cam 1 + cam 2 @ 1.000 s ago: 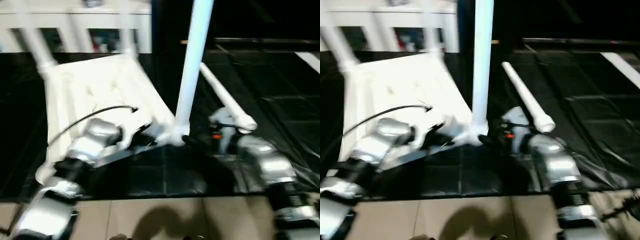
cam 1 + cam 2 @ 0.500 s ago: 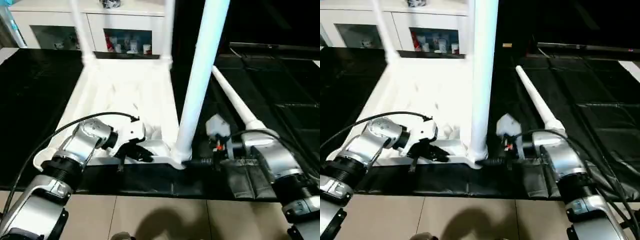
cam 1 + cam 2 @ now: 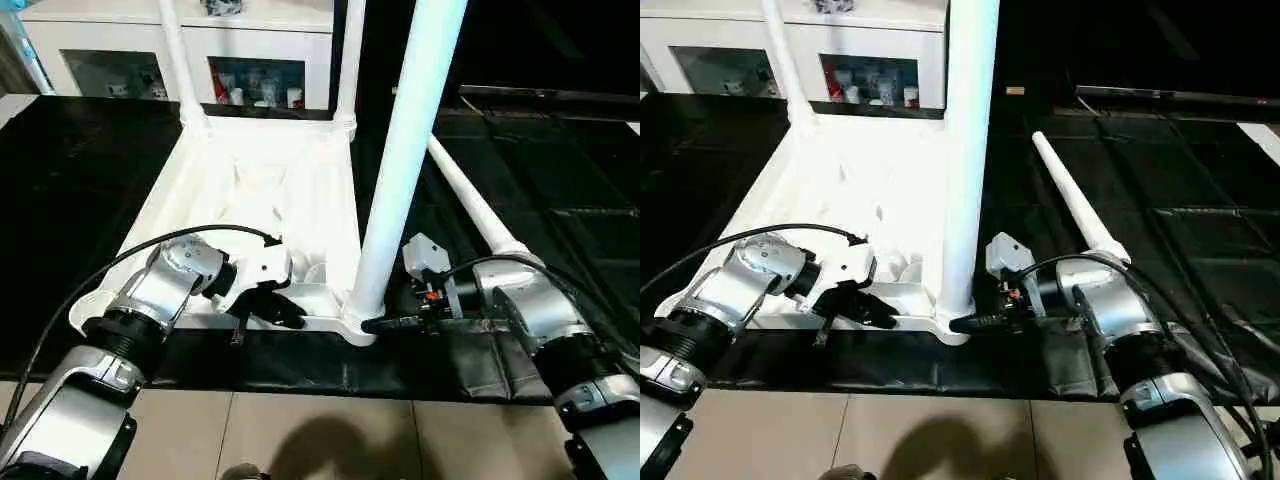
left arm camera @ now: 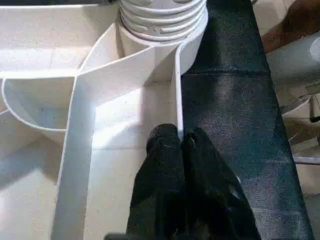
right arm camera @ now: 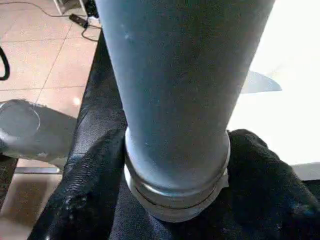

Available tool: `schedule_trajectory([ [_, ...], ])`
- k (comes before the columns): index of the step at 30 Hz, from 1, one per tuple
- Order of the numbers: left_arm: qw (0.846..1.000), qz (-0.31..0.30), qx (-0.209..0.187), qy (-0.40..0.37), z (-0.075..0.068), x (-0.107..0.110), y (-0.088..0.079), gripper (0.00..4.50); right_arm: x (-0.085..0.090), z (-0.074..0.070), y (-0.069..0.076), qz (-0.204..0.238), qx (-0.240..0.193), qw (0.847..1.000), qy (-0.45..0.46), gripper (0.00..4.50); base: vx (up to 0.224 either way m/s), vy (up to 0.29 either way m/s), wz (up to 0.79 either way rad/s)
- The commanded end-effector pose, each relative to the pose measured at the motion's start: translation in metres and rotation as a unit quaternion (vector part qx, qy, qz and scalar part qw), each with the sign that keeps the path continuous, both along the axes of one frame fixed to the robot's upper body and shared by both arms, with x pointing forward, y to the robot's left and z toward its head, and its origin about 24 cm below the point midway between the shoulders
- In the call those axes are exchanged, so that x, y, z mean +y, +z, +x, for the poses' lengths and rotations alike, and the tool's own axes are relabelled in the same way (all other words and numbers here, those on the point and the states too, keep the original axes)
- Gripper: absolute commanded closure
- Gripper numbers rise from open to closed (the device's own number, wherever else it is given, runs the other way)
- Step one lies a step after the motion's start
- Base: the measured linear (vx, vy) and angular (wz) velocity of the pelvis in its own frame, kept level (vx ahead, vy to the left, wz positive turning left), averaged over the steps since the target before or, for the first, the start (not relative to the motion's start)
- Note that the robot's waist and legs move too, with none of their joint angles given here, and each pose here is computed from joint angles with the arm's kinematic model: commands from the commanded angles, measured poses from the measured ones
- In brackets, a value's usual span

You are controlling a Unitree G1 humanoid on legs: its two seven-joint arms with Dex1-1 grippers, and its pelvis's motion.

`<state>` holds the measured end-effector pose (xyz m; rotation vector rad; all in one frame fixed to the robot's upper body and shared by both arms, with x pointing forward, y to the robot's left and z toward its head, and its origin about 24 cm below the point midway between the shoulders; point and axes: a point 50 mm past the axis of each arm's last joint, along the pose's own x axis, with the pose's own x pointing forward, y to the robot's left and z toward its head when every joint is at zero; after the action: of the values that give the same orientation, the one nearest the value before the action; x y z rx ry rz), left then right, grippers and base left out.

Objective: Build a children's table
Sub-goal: Rotate leg to tighten

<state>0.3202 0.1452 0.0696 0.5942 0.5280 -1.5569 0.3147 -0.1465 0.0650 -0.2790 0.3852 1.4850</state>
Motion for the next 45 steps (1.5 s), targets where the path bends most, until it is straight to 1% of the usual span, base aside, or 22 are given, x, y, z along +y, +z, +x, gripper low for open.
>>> schedule_trajectory([
  [1,0.999,0.018,0.011,-0.043,-0.004,-0.007,-0.003,4.5,0.001,0.002,0.004,-0.002,-0.009,1.0,0.008,1.62,0.0,0.0,0.0],
  [7,1.0,0.01,0.014,-0.024,-0.001,-0.01,-0.002,4.5,0.002,0.0,0.002,0.009,0.004,1.0,0.005,1.76,0.0,0.0,0.0],
  [8,1.0,-0.002,0.013,0.006,0.003,-0.013,-0.001,4.5,0.004,-0.003,0.0,0.03,0.019,0.999,-0.019,1.77,0.0,0.0,0.0],
  [13,0.996,-0.046,0.007,0.075,0.012,-0.027,0.006,4.5,0.011,-0.003,-0.01,0.057,0.037,0.992,-0.11,1.78,0.0,0.0,0.0],
  [14,0.992,-0.066,0.006,0.109,0.015,-0.034,0.01,4.5,0.019,0.001,-0.017,0.056,0.038,0.982,-0.179,1.78,0.0,0.0,0.0],
  [16,0.989,-0.075,0.002,0.127,0.018,-0.039,0.012,4.5,0.027,0.002,-0.018,0.07,0.041,0.974,-0.212,1.78,0.0,0.0,0.0],
  [17,0.984,-0.084,-0.006,0.159,0.022,-0.045,0.015,4.5,0.042,0.006,-0.021,0.084,0.044,0.961,-0.261,1.78,0.0,0.0,0.0],
  [21,0.977,-0.091,-0.011,0.191,0.026,-0.053,0.016,4.5,0.058,0.011,-0.023,0.089,0.048,0.945,-0.312,1.78,-0.01,0.002,-0.05],
  [22,0.97,-0.099,-0.013,0.221,0.028,-0.059,0.017,4.5,0.071,0.014,-0.024,0.09,0.058,0.929,-0.355,1.78,0.0,0.0,0.0],
  [23,0.97,-0.099,-0.013,0.221,0.028,-0.059,0.017,4.5,0.071,0.014,-0.024,0.09,0.058,0.929,-0.355,1.78,0.0,0.0,0.0],
  [24,0.963,-0.107,-0.018,0.246,0.03,-0.067,0.018,4.5,0.083,0.019,-0.024,0.082,0.055,0.91,-0.403,1.78,0.0,0.0,0.0],
  [27,0.959,-0.11,-0.026,0.26,0.031,-0.072,0.018,4.5,0.091,0.022,-0.021,0.085,0.044,0.899,-0.428,1.78,0.0,0.0,0.0],
  [28,0.959,-0.106,-0.031,0.262,0.032,-0.071,0.018,4.5,0.09,0.022,-0.019,0.093,0.042,0.898,-0.427,1.22,0.0,0.0,0.0],
  [32,0.959,-0.098,-0.036,0.263,0.034,-0.065,0.018,4.5,0.081,0.021,-0.017,0.1,0.031,0.904,-0.415,0.73,0.0,0.0,0.0],
  [35,0.963,-0.083,-0.04,0.254,0.033,-0.054,0.017,4.5,0.06,0.016,-0.016,0.096,0.016,0.913,-0.396,0.55,0.0,0.0,0.0],
  [36,0.963,-0.083,-0.04,0.254,0.033,-0.054,0.017,4.5,0.06,0.016,-0.016,0.096,0.016,0.913,-0.396,0.55,0.0,0.0,0.0],
  [37,0.963,-0.081,-0.04,0.253,0.033,-0.052,0.016,4.5,0.056,0.015,-0.016,0.095,0.012,0.915,-0.392,0.29,0.0,0.0,0.0],
  [39,0.969,-0.071,-0.039,0.234,0.031,-0.044,0.014,4.5,0.035,0.01,-0.01,0.092,-0.002,0.932,-0.351,0.18,0.0,0.0,0.0],
  [40,0.969,-0.071,-0.039,0.234,0.031,-0.044,0.014,4.5,0.035,0.01,-0.01,0.092,-0.002,0.932,-0.351,0.16,0.0,0.0,0.0],
  [41,0.974,-0.062,-0.036,0.216,0.03,-0.039,0.013,4.5,0.02,0.008,-0.005,0.086,-0.014,0.943,-0.322,0.08,0.0,0.0,0.0],
  [42,0.974,-0.062,-0.036,0.216,0.03,-0.039,0.013,4.5,0.02,0.008,-0.005,0.086,-0.014,0.943,-0.322,0.08,0.0,0.0,0.0],
  [45,0.982,-0.052,-0.036,0.178,0.027,-0.033,0.012,4.5,0.003,0.007,0.001,0.066,-0.035,0.956,-0.283,0.08,0.0,0.0,0.0],
])
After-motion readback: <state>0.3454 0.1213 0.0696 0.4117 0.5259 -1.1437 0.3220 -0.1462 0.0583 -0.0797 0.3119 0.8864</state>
